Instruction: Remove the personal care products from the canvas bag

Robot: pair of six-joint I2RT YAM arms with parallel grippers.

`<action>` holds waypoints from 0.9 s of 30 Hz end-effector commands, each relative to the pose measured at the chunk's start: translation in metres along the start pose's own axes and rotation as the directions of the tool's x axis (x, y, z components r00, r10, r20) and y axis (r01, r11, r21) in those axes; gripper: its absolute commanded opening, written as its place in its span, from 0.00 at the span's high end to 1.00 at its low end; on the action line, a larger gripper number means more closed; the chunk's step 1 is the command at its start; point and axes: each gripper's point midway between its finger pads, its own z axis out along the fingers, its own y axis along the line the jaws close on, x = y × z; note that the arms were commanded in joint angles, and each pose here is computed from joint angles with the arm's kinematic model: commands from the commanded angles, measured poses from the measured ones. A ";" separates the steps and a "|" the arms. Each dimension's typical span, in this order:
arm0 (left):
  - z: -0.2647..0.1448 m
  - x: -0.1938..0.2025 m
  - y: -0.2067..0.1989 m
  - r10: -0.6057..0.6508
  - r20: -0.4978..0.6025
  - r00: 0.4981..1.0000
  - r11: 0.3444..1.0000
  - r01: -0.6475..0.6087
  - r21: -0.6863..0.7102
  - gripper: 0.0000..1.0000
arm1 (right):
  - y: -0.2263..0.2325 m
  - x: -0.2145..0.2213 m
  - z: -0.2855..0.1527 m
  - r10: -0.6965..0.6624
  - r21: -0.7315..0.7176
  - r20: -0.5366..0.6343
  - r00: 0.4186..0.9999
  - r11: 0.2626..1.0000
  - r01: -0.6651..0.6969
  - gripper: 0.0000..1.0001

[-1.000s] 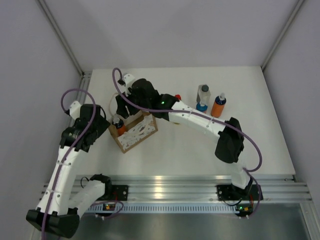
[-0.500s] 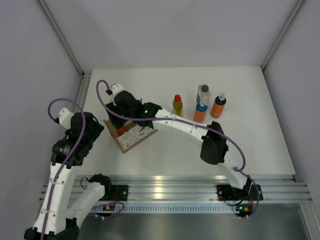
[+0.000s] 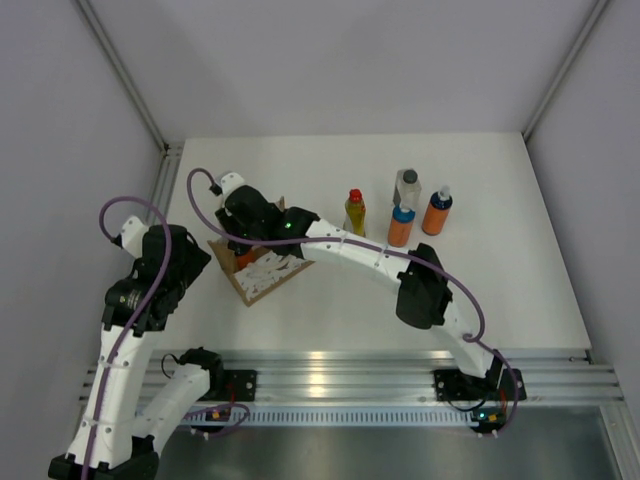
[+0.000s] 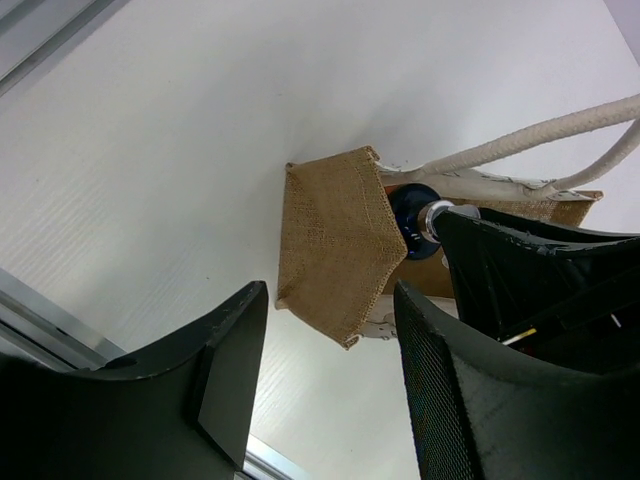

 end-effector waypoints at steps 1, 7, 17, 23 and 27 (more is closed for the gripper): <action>-0.001 0.002 -0.001 0.016 -0.011 1.000 1.000 -0.016 0.011 0.42 | 0.013 -0.016 -0.006 -0.041 -0.018 0.040 0.998 0.999 0.042 0.68; -0.002 0.001 -0.003 0.019 -0.012 1.000 1.000 -0.018 0.020 0.42 | 0.013 -0.013 -0.005 -0.047 -0.024 0.033 0.998 0.999 0.048 0.70; -0.004 0.001 -0.003 0.025 -0.015 1.000 0.999 -0.024 0.028 0.41 | 0.014 0.002 -0.002 -0.067 -0.023 0.000 0.998 0.997 0.067 0.67; -0.005 0.000 -0.003 0.024 -0.013 1.000 0.999 -0.024 0.031 0.41 | 0.014 0.010 0.002 -0.071 -0.021 -0.016 0.997 0.997 0.071 0.69; -0.005 -0.001 -0.003 0.025 -0.008 1.000 0.999 -0.025 0.033 0.41 | 0.013 0.015 0.003 -0.074 -0.022 -0.029 0.997 0.997 0.073 0.73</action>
